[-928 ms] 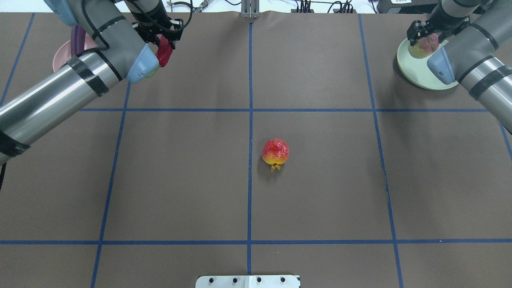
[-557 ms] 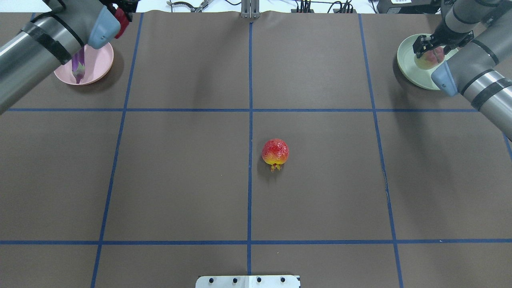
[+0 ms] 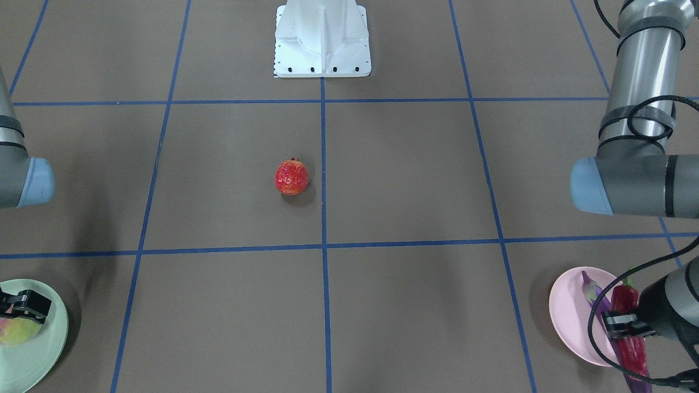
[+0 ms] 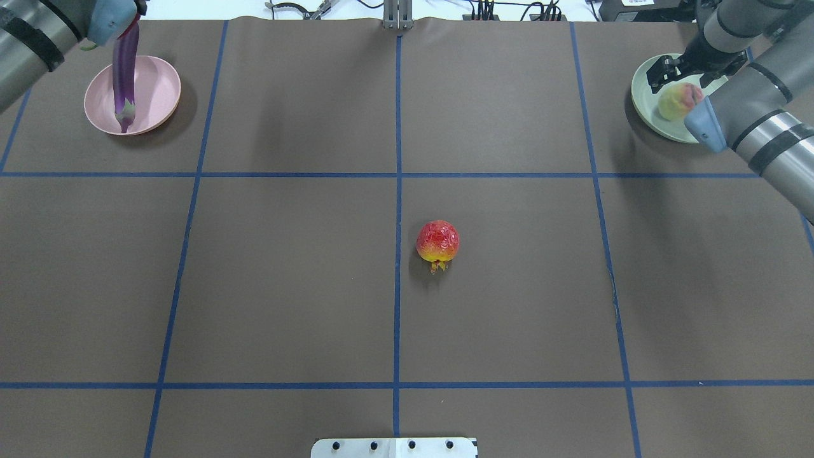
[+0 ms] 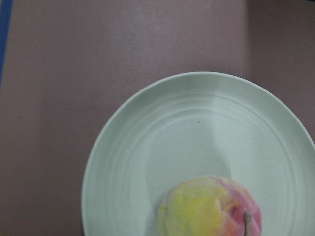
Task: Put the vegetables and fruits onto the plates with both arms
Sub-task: 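Lower the chili onto the pink plate and the peach onto the green plate, releasing both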
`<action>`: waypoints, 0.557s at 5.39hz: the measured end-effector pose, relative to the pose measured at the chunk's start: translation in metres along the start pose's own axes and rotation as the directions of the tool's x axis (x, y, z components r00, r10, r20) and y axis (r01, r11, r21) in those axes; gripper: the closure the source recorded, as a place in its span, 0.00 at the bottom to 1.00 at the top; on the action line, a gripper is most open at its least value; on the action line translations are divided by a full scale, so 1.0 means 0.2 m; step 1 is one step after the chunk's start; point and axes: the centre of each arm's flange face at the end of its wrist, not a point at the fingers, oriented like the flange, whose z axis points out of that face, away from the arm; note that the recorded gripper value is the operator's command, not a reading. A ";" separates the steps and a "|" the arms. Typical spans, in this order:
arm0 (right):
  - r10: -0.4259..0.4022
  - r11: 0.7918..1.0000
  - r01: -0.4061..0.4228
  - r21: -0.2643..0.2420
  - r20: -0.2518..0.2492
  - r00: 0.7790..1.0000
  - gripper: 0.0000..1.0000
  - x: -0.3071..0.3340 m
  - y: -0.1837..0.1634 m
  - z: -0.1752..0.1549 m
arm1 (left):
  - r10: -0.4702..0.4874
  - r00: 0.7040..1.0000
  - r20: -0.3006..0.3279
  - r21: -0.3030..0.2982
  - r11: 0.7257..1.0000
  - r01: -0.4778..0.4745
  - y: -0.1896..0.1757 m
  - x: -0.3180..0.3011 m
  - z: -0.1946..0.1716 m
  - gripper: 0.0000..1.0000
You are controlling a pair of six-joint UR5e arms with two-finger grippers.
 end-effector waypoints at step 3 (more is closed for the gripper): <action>0.124 0.990 -0.113 -0.085 0.142 0.982 0.00 -0.39 0.08 -0.49 | 0.023 0.997 0.073 0.050 0.998 -0.027 0.05 0.00 0.40 1.00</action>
